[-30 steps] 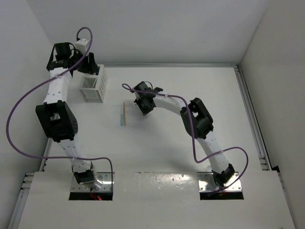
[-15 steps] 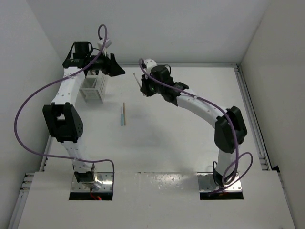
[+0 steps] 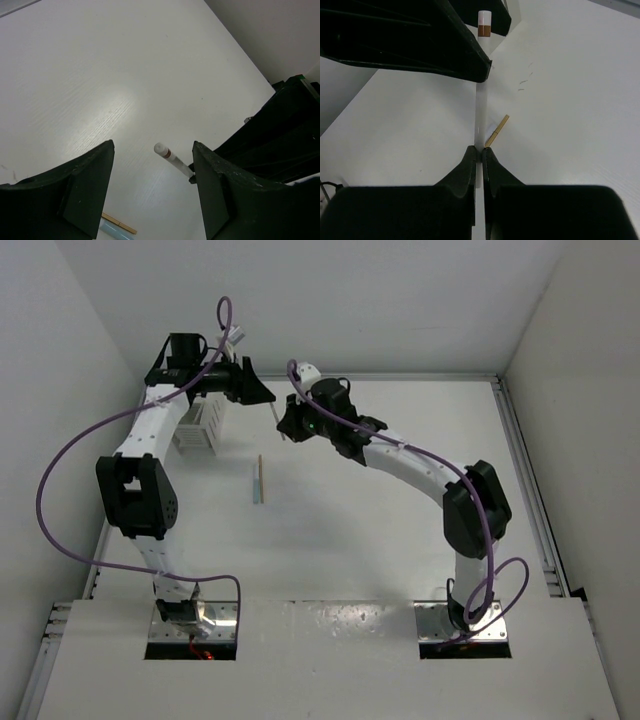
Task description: Organize the makeup
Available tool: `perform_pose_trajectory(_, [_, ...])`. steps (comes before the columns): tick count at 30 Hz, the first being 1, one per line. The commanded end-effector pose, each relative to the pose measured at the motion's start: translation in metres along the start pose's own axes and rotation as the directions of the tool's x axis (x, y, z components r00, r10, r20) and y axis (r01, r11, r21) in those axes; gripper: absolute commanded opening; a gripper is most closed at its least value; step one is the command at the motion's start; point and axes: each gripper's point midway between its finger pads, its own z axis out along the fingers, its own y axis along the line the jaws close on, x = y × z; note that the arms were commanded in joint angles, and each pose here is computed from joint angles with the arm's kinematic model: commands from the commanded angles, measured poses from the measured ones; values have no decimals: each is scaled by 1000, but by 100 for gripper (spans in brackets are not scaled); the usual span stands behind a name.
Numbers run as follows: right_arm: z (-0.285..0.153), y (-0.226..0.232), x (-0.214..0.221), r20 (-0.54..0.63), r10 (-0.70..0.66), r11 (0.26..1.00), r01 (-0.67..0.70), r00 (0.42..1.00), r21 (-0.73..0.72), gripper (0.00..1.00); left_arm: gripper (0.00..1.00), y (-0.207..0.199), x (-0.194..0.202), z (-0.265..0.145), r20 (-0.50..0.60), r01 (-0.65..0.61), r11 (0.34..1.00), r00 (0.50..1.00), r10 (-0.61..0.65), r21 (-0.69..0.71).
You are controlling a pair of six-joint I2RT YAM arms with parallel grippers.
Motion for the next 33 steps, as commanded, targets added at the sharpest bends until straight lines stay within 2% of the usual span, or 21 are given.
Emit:
perform_pose_trajectory(1, [-1,17,-29,81,3,999,1,997,-50,0,69,-32,-18,-5,49,-46,996,998,42,80])
perform_pose_trajectory(4, [-1,13,-28,83,10,1000,-8,996,-25,0,68,-36,-18,-6,48,-47,993,998,42,105])
perform_pose_trajectory(6, [0,12,-29,94,11,1000,-8,996,-27,0,63,-35,-16,-5,48,-47,993,998,42,105])
perform_pose_trajectory(7, [1,13,-30,96,10,999,-7,995,-34,0,54,-32,-13,-4,41,-25,995,999,21,96])
perform_pose_trajectory(9, [5,14,-31,96,24,999,-20,995,-42,0,44,-32,-15,-3,48,-25,995,999,20,96])
perform_pose_trajectory(10, [8,17,-31,93,30,998,-25,995,-54,0,35,-35,-12,1,42,-18,994,999,14,106])
perform_pose_trajectory(13, [12,18,-34,96,40,998,-34,995,-61,0,21,-36,-10,1,40,-9,993,999,5,117])
perform_pose_trajectory(16, [16,18,-28,82,45,997,-40,996,-65,0,14,-36,-13,2,50,-16,993,999,11,117])
perform_pose_trajectory(19, [17,20,-23,69,57,996,-51,996,-77,0,1,-35,-13,3,55,-7,993,998,1,118])
perform_pose_trajectory(20, [17,18,-22,66,56,996,-51,996,-76,0,0,-35,-13,3,55,-7,993,998,1,118])
perform_pose_trajectory(21, [17,17,-19,60,68,995,-63,996,-80,5,0,-35,-13,3,55,-7,993,998,1,118])
perform_pose_trajectory(22, [17,14,-19,57,75,994,-70,996,-78,34,0,-33,-14,3,56,-7,994,998,1,106])
perform_pose_trajectory(24, [14,9,-16,54,84,994,-80,995,-68,65,0,-20,-18,-6,77,-24,997,997,19,70])
perform_pose_trajectory(25, [14,5,-16,57,84,995,-81,995,-55,87,0,-10,-22,-11,90,-36,999,995,34,24])
perform_pose_trajectory(26, [12,-6,-10,47,89,996,-88,995,-32,100,0,-1,-24,-15,98,-42,999,994,43,-12])
perform_pose_trajectory(29, [-3,-16,-11,55,68,998,-69,996,3,100,0,41,-45,-49,128,-122,961,979,157,-246])
perform_pose_trajectory(30, [-6,-19,-12,57,64,998,-65,996,14,100,0,54,-56,-62,114,-189,926,965,237,-328])
perform_pose_trajectory(31, [-9,-25,-11,57,48,998,-50,997,35,100,0,76,-53,-78,69,-179,874,970,234,-451])
perform_pose_trajectory(33, [-21,-32,-1,39,41,997,-44,998,66,100,0,100,-51,-99,-2,-213,790,966,259,-575])
